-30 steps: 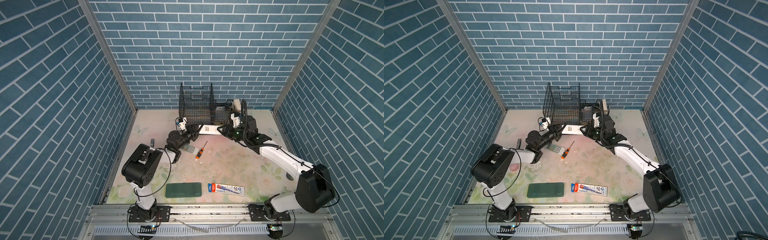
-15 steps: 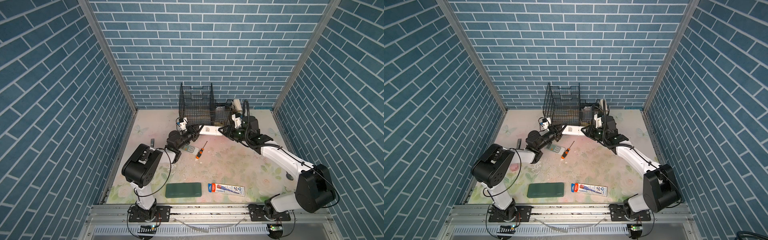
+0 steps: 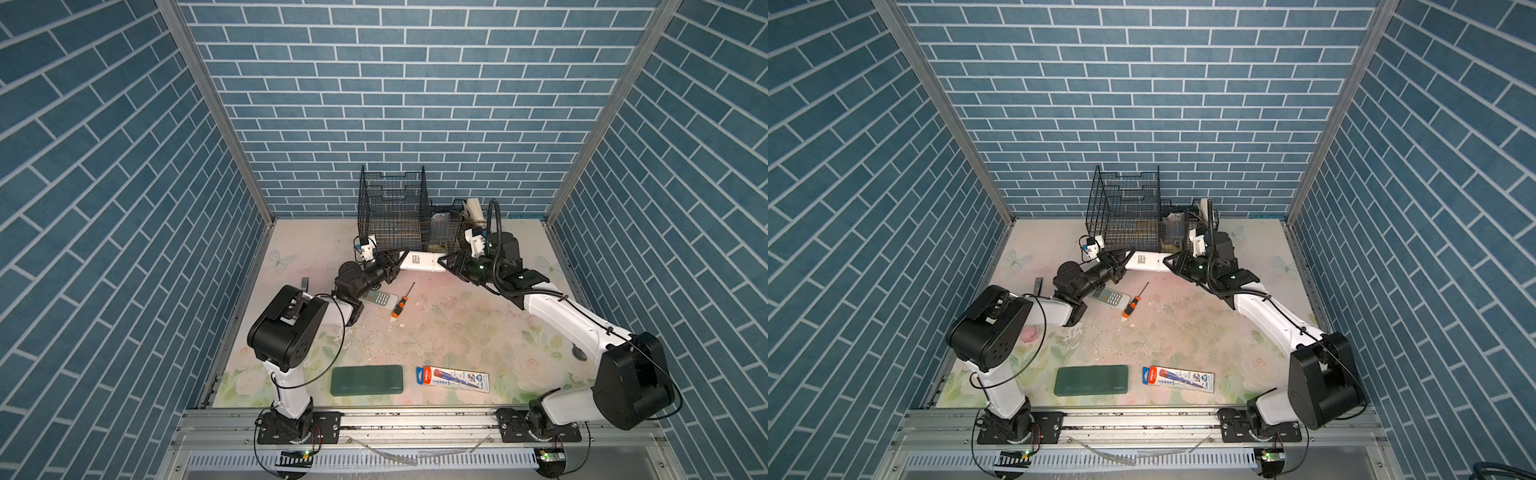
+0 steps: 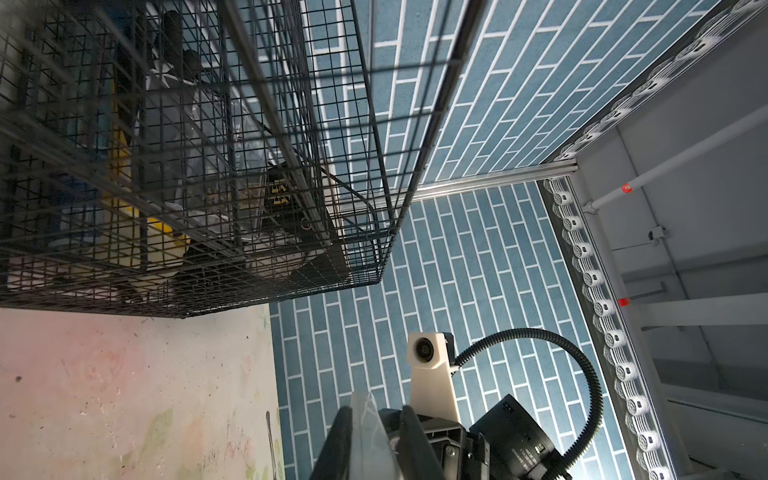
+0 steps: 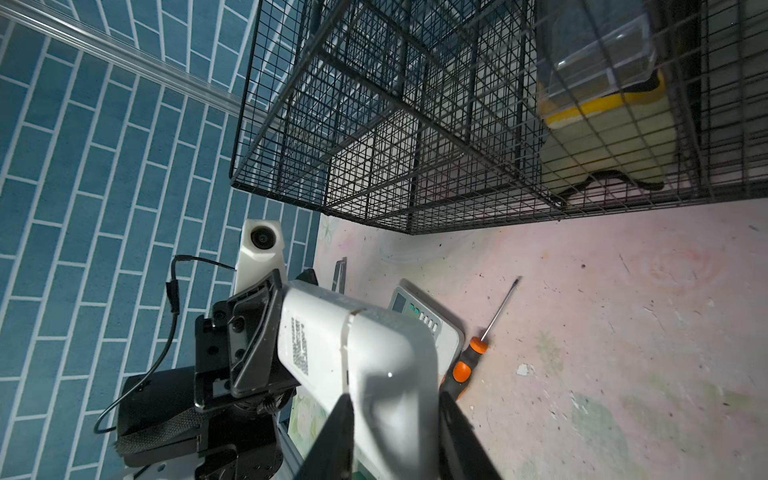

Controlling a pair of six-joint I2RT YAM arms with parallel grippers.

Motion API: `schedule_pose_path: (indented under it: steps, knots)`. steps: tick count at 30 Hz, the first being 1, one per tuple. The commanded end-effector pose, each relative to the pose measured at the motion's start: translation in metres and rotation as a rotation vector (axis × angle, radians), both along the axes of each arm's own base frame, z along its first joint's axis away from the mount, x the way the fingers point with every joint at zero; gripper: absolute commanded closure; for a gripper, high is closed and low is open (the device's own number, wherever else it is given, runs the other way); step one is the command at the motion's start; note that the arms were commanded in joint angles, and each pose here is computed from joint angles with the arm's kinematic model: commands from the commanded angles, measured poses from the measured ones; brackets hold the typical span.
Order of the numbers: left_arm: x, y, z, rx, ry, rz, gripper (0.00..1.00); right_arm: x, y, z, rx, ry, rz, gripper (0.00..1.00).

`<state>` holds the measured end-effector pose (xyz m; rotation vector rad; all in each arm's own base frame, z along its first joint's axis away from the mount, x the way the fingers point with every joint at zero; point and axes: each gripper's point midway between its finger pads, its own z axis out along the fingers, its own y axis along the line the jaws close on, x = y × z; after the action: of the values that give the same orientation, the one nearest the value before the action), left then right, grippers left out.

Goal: Unload the batteries from the remote control

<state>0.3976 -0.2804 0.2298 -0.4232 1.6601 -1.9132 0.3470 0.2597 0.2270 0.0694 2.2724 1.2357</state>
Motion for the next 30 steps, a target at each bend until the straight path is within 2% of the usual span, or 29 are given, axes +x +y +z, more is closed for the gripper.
schedule_pose_path:
  steps: [1,30]
  knots:
    - [-0.002,-0.005,0.014,-0.021,-0.064,-0.019,1.00,-0.008,-0.004,0.000,0.004,0.011,0.005,0.66]
    - [0.000,-0.006,-0.005,0.007,-0.039,-0.019,1.00,-0.009,-0.002,0.010,0.015,-0.002,0.020,0.70]
